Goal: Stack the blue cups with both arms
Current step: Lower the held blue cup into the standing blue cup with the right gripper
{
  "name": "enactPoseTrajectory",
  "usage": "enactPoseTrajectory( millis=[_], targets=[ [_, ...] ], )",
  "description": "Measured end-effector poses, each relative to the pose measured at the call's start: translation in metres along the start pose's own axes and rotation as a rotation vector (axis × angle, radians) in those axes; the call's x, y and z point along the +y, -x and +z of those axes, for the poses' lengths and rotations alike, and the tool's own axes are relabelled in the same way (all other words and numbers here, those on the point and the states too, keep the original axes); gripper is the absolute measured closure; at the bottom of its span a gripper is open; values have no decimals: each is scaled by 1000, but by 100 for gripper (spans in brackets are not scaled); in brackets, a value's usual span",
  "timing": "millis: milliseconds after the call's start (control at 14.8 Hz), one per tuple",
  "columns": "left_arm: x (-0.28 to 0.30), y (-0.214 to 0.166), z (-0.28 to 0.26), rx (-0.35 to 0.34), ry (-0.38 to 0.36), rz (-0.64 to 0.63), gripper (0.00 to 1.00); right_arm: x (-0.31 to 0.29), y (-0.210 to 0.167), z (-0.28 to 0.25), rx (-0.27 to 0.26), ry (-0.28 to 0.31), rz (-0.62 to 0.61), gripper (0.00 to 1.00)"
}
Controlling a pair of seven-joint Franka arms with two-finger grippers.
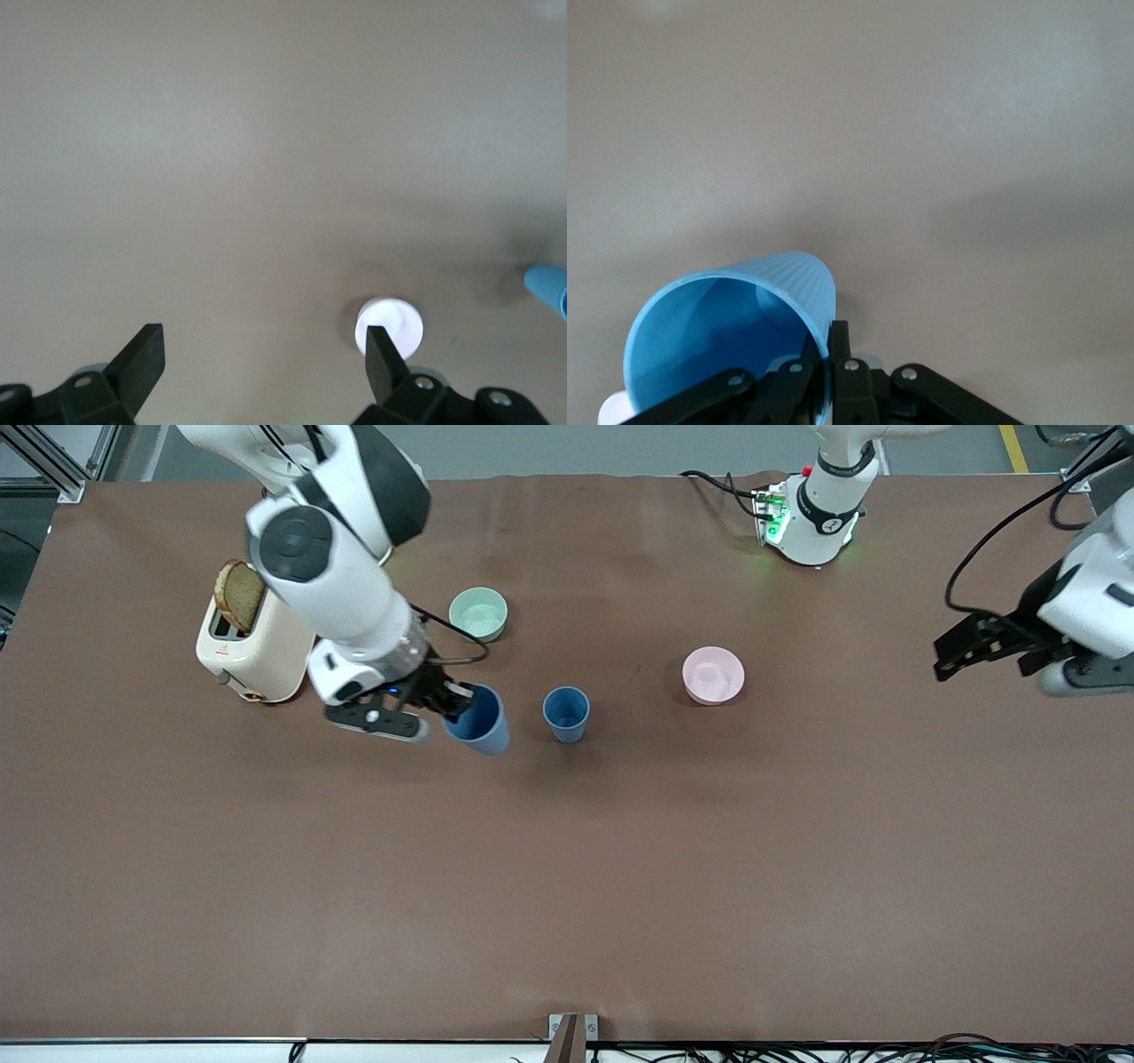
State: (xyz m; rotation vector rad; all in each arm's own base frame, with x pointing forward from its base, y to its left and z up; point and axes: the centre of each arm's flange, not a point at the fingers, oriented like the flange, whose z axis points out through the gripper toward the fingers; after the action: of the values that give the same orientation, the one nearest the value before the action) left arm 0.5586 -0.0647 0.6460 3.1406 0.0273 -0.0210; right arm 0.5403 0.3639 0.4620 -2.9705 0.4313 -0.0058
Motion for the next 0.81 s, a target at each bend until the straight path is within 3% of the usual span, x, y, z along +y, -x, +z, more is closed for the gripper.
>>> enactPoseTrajectory(
  millis=[203, 541, 812],
  targets=[
    [-6, 12, -1, -9, 9, 11, 0, -26, 27, 38, -26, 36, 16, 95],
    [0, 16, -1, -9, 9, 20, 0, -46, 44, 85, -62, 24, -12, 95],
    [2, 16, 1, -13, 8, 21, 0, -54, 65, 111, -97, 47, -45, 95]
  ],
)
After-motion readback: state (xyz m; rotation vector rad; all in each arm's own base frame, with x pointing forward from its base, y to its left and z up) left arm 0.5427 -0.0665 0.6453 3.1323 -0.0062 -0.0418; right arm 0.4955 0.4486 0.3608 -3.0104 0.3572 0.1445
